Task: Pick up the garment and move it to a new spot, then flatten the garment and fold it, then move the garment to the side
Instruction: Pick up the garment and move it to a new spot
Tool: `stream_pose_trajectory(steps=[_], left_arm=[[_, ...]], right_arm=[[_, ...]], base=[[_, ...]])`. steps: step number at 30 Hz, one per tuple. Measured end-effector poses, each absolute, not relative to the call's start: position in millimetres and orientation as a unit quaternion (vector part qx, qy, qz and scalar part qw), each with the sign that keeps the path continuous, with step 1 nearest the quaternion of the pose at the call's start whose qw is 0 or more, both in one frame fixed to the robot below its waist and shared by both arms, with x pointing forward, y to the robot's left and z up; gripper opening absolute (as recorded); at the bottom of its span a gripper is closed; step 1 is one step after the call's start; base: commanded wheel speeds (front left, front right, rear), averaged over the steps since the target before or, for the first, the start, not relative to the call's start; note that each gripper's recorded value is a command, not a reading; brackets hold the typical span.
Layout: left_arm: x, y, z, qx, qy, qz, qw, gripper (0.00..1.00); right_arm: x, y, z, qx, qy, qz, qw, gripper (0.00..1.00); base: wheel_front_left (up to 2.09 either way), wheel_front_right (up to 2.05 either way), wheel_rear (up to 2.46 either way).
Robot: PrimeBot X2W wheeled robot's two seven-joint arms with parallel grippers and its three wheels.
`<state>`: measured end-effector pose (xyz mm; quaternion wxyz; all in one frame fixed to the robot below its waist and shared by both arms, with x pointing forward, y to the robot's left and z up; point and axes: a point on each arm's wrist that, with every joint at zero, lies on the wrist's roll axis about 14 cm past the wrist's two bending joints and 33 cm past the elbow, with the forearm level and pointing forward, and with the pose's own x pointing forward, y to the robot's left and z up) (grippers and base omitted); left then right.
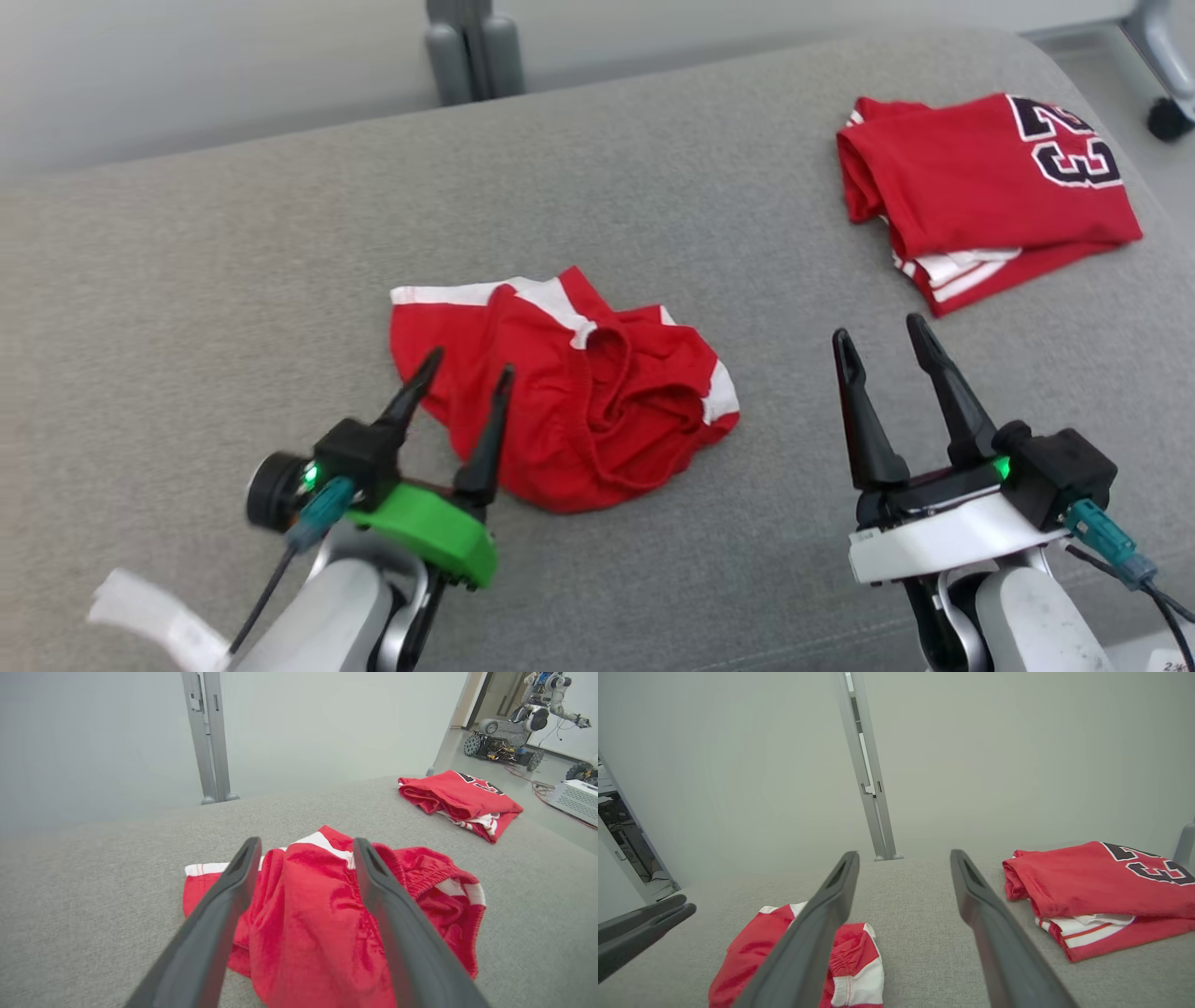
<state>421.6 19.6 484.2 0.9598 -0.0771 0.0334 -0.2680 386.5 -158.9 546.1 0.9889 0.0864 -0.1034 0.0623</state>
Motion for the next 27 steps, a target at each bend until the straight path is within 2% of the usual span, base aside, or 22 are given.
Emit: stream_pose_trajectory(steps=[6, 14, 20, 27], left_arm=[[397.0, 88.3, 511.3, -0.102, -0.020, -0.140, 0.985, 1.00], [348.2, 150.8, 527.5, -0.085, -0.067, -0.021, 0.994, 1.00], [313.5, 165.9, 516.9, -0.078, -0.057, 0.001, 0.995, 1.00], [303.9, 166.3, 516.4, -0.068, -0.059, -0.003, 0.996, 1.00]], right_arm=[[374.9, -144.1, 540.4, 0.102, -0.093, 0.082, 0.987, 1.00], [354.9, -128.7, 531.1, 0.109, -0.076, 0.103, 0.986, 1.00], [341.7, -125.0, 528.7, 0.115, -0.072, 0.108, 0.985, 1.00], [336.4, -123.0, 530.9, 0.117, -0.076, 0.111, 0.984, 1.00]], base=[[0.00, 0.00, 0.00], [0.00, 0.00, 0.00], [0.00, 0.00, 0.00], [0.00, 0.00, 0.00]])
